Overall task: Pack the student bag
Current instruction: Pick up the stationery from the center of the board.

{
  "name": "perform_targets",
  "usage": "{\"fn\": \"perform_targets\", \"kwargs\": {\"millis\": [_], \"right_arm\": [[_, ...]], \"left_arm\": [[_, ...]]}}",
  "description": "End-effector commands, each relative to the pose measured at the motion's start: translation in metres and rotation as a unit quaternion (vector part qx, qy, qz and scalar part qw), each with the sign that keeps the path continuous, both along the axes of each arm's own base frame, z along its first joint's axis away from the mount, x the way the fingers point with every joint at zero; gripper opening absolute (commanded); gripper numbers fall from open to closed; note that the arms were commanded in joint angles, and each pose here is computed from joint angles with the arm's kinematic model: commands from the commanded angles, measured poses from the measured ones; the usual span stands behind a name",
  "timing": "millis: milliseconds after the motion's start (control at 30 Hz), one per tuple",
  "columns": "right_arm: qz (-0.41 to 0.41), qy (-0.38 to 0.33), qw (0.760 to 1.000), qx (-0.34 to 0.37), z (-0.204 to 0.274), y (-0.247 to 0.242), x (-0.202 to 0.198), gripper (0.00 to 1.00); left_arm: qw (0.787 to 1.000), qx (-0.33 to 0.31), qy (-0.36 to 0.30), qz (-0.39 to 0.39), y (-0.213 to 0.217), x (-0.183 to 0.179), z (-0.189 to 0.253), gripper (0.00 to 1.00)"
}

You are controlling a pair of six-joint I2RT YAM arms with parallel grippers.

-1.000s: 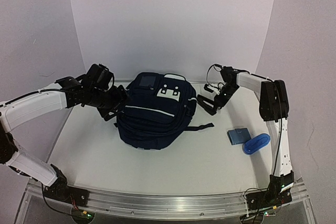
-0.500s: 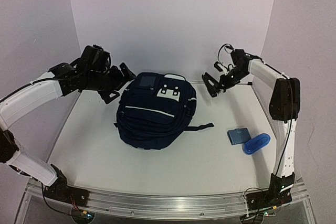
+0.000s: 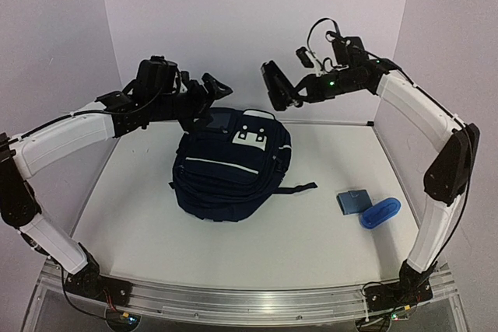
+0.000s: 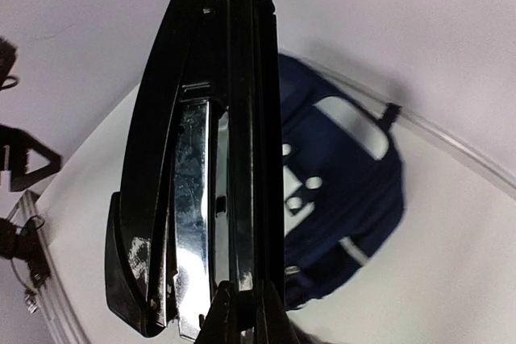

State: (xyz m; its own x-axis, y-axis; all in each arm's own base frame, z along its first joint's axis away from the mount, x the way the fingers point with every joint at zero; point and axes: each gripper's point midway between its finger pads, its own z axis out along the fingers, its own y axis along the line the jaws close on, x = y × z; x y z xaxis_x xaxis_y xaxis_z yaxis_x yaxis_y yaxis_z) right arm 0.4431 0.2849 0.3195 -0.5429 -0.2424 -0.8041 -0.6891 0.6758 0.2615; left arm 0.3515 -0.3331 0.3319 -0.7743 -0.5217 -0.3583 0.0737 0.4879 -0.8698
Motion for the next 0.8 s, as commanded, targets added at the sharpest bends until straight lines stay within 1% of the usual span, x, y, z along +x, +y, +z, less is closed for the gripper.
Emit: {"fn": "perform_targets", "kwargs": {"millis": [0,67,133,267,400,500,633,767], "right_arm": [[0.042,-0.021,0.997,0.061,0.039,0.042,-0.045,0.0],[0.052,-0.018,0.997,0.061,0.037,0.053,-0.057,0.0],[0.06,-0.017,0.996,0.056,0.033,0.063,-0.066,0.0],[0.076,-0.007,0.995,0.059,0.028,0.076,-0.076,0.0],[0.088,-0.006,0.994,0.063,0.03,0.089,-0.086,0.0],[0.098,-0.005,0.993,0.064,0.03,0.097,-0.093,0.0],[0.105,-0.005,0.993,0.063,0.029,0.106,-0.101,0.0],[0.106,-0.003,0.992,0.063,0.028,0.112,-0.103,0.0]], "left_arm": [[0.996,-0.076,-0.037,-0.034,-0.022,-0.009,0.029,1.0],[0.996,-0.07,-0.029,-0.042,-0.029,-0.013,0.022,0.99],[0.997,-0.052,-0.016,-0.052,-0.04,-0.016,0.01,0.96],[0.997,-0.034,0.002,-0.067,-0.06,-0.021,-0.011,0.89],[0.998,-0.031,0.022,-0.054,-0.065,-0.017,-0.025,0.81],[0.998,-0.034,0.028,-0.04,-0.065,-0.014,-0.028,0.76],[0.998,-0.049,0.014,-0.029,-0.065,-0.009,-0.022,0.7],[0.997,-0.068,-0.002,-0.021,-0.064,-0.008,-0.017,0.67]]}}
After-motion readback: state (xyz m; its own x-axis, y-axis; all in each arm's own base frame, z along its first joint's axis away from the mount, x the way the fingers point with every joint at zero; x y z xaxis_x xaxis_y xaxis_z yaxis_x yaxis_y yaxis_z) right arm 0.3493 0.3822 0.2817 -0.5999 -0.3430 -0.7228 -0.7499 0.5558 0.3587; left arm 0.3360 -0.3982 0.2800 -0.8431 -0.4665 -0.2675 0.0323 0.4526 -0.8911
